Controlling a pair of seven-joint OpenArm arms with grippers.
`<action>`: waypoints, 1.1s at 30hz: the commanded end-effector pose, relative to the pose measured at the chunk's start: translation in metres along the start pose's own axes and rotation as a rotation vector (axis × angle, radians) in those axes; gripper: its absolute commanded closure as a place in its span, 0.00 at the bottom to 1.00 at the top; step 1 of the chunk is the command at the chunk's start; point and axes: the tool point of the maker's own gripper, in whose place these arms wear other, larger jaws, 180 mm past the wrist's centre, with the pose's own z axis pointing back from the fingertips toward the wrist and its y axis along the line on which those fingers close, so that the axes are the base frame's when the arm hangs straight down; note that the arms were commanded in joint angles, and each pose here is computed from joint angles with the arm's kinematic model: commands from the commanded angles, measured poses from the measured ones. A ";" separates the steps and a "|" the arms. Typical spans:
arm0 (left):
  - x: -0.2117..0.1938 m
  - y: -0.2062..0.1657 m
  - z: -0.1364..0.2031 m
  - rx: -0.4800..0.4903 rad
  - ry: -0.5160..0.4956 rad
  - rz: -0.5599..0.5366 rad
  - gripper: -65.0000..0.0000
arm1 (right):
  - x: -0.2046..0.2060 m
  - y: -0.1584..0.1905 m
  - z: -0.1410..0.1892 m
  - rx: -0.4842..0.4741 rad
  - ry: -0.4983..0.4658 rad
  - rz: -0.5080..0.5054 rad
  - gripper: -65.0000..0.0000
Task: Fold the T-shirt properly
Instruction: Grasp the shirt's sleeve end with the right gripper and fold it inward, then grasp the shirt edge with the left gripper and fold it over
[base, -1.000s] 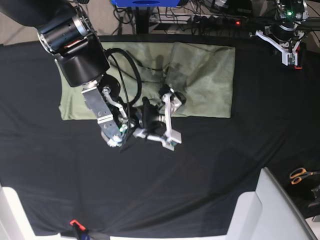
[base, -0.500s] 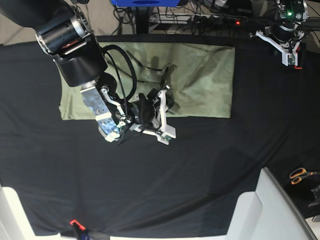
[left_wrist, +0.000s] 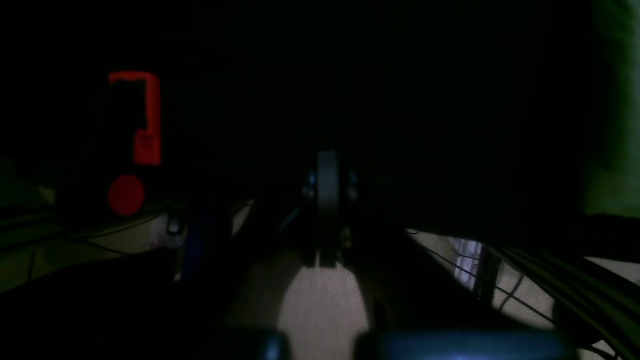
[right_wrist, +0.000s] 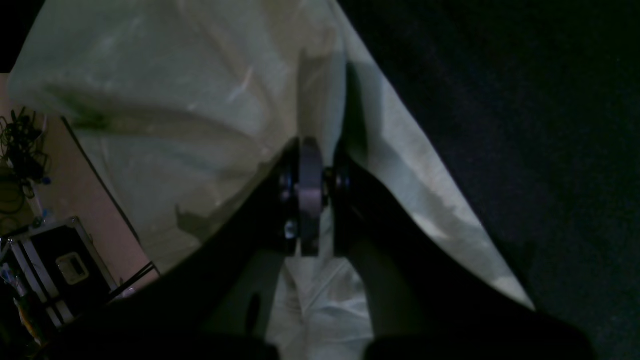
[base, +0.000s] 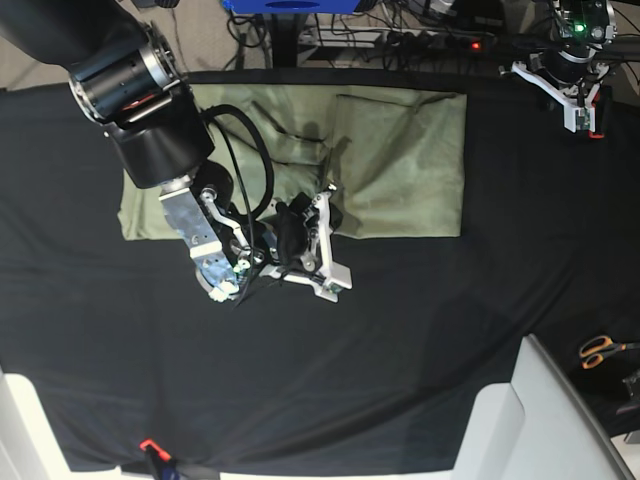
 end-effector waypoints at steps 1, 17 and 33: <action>0.008 0.006 0.002 0.012 -0.029 -0.009 1.00 | 0.024 -0.001 0.008 -0.003 -0.053 0.025 0.99; 0.008 0.006 0.002 0.012 -0.029 -0.008 1.00 | 0.027 -0.002 0.009 -0.007 -0.051 0.036 0.99; 0.009 0.006 0.002 0.014 -0.029 -0.013 1.00 | 0.061 -0.018 0.062 -0.235 -0.279 -0.081 0.40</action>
